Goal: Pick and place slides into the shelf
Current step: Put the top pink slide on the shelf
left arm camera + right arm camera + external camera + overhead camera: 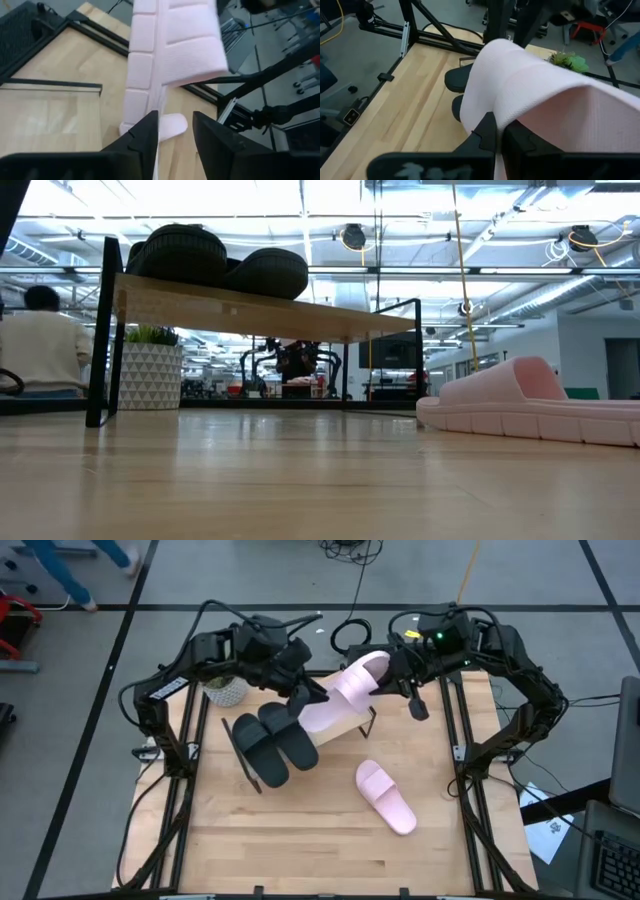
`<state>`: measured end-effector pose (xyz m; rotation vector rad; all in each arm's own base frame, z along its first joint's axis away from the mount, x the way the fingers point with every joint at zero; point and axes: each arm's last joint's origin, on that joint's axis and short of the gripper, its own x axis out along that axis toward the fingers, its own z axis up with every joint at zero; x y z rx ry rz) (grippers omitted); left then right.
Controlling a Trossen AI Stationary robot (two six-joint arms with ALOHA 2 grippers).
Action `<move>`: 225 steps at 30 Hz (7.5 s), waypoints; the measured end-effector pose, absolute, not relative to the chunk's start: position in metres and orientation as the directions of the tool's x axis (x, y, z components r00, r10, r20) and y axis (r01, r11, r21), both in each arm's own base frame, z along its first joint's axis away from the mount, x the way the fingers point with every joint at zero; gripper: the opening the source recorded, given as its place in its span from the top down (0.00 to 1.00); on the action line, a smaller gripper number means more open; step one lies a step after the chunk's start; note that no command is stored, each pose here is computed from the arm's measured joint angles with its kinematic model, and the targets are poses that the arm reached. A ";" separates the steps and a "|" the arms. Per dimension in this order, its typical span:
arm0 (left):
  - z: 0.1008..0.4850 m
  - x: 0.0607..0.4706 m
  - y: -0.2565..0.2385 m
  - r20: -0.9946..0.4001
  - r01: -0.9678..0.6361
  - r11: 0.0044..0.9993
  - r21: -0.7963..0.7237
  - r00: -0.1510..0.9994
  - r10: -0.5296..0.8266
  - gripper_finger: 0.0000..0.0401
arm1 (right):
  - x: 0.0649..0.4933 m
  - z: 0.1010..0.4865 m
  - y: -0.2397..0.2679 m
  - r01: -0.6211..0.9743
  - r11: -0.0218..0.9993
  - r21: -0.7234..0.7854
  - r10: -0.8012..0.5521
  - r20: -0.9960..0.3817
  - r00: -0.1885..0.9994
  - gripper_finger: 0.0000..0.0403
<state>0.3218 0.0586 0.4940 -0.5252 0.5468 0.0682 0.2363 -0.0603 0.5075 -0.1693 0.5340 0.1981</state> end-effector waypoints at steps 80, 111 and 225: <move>0.483 0.329 0.076 -0.548 -0.201 0.864 -0.462 0.831 -0.100 0.67 | 0.230 0.511 -0.058 -0.221 0.970 -0.099 0.143 -0.503 0.852 1.00; 0.458 0.350 0.096 -0.581 -0.210 0.798 -0.565 0.788 -0.204 0.44 | 0.231 0.512 -0.058 -0.223 0.969 -0.103 0.145 -0.495 0.857 1.00; 0.432 0.423 0.120 0.348 0.123 0.665 -0.737 0.912 0.218 0.88 | 0.220 0.513 -0.083 0.682 0.474 -0.557 -0.760 0.132 0.636 0.64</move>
